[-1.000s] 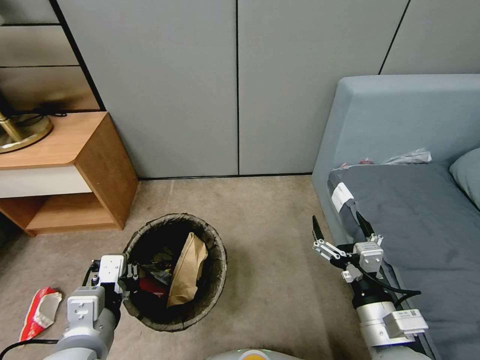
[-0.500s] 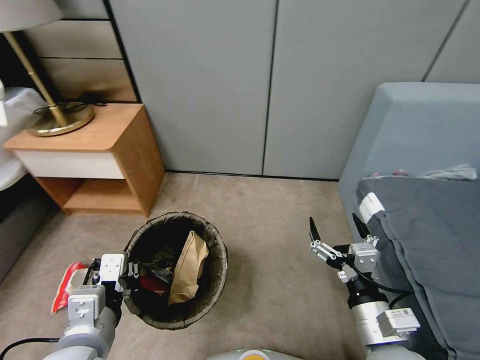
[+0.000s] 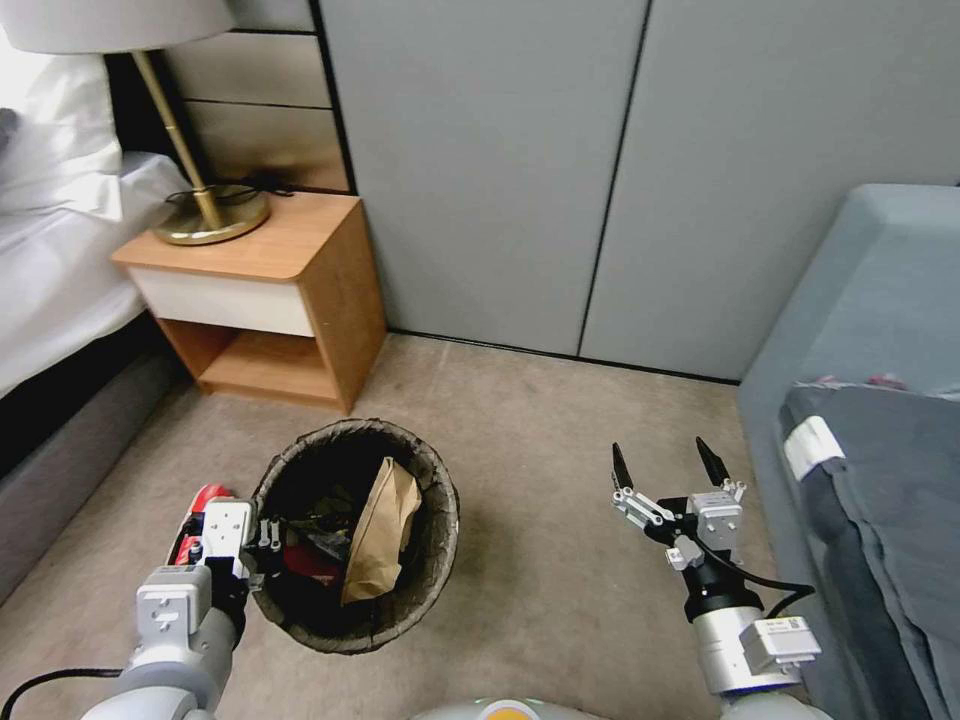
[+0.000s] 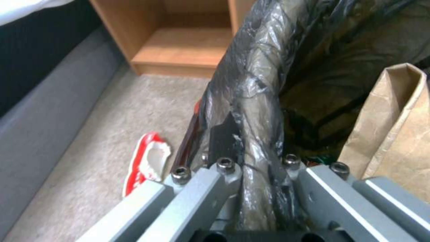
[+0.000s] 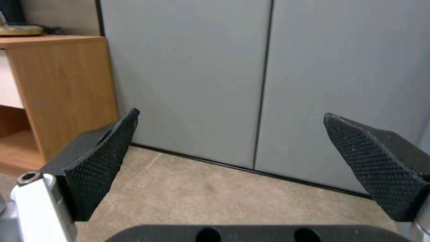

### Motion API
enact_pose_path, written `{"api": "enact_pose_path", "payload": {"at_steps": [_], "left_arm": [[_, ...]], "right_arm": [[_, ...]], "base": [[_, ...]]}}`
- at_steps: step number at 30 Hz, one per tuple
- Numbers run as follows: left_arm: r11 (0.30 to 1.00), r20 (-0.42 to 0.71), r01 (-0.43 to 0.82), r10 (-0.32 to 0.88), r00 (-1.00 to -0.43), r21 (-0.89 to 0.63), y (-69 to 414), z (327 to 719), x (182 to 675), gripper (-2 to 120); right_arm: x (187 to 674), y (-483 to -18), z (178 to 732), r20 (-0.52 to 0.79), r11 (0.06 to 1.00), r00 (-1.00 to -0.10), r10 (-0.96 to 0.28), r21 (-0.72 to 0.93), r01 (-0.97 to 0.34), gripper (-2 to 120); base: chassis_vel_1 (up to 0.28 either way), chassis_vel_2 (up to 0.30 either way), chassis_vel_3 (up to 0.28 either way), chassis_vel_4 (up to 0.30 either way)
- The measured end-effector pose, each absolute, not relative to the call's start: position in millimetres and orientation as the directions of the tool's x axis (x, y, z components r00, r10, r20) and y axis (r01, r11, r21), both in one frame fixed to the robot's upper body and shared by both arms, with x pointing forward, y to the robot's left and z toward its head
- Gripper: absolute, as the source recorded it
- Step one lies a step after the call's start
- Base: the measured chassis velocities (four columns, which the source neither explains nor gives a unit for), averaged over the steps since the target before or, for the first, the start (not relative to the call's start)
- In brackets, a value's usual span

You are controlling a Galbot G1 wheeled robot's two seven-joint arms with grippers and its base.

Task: Pick up the trash bin, then pick up the garbage from the floor and place it into the trash bin.

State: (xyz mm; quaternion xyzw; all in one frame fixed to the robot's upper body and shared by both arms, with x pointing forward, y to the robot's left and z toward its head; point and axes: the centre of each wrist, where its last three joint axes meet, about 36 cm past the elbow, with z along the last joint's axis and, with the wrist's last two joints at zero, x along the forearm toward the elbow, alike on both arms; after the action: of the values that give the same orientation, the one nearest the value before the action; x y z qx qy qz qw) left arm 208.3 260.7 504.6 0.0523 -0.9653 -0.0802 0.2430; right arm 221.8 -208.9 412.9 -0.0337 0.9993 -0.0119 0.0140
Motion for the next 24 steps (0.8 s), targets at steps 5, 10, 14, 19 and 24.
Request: {"api": "enact_pose_path", "payload": {"at_steps": [5, 10, 14, 19, 24], "left_arm": [[0.981, 0.463, -0.06, -0.139, -0.875, 0.182, 261.4, 504.5, 207.8, 1], [0.982, 0.464, -0.061, -0.14, -0.875, 0.181, 261.8, 504.6, 207.8, 1], [0.982, 0.464, -0.061, -0.138, -0.875, 0.177, 260.9, 504.4, 207.8, 1], [0.983, 0.467, -0.063, -0.139, -0.874, 0.175, 260.4, 504.0, 207.4, 1], [0.983, 0.471, -0.066, -0.141, -0.871, 0.173, 260.3, 503.5, 206.3, 1]], "right_arm": [[222.7, -206.1, 410.7, -0.024, 0.998, -0.998, -0.062, -0.018, -0.061, 100], [221.3, -203.5, 408.0, -0.015, 0.998, -0.998, -0.061, -0.017, -0.061, 100], [220.7, -203.9, 407.1, -0.012, 0.998, -0.998, -0.059, -0.02, -0.059, 100], [221.1, -205.5, 405.6, -0.01, 0.998, -0.998, -0.054, -0.024, -0.054, 100], [221.9, -205.2, 404.3, -0.008, 0.998, -0.999, -0.053, -0.022, -0.053, 100]], "base": [[0.068, 0.076, 0.086, 0.078], [0.066, 0.088, 0.08, 0.077], [0.081, 0.068, 0.082, 0.079], [0.082, 0.072, 0.07, 0.078], [0.079, 0.078, 0.082, 0.075]]}}
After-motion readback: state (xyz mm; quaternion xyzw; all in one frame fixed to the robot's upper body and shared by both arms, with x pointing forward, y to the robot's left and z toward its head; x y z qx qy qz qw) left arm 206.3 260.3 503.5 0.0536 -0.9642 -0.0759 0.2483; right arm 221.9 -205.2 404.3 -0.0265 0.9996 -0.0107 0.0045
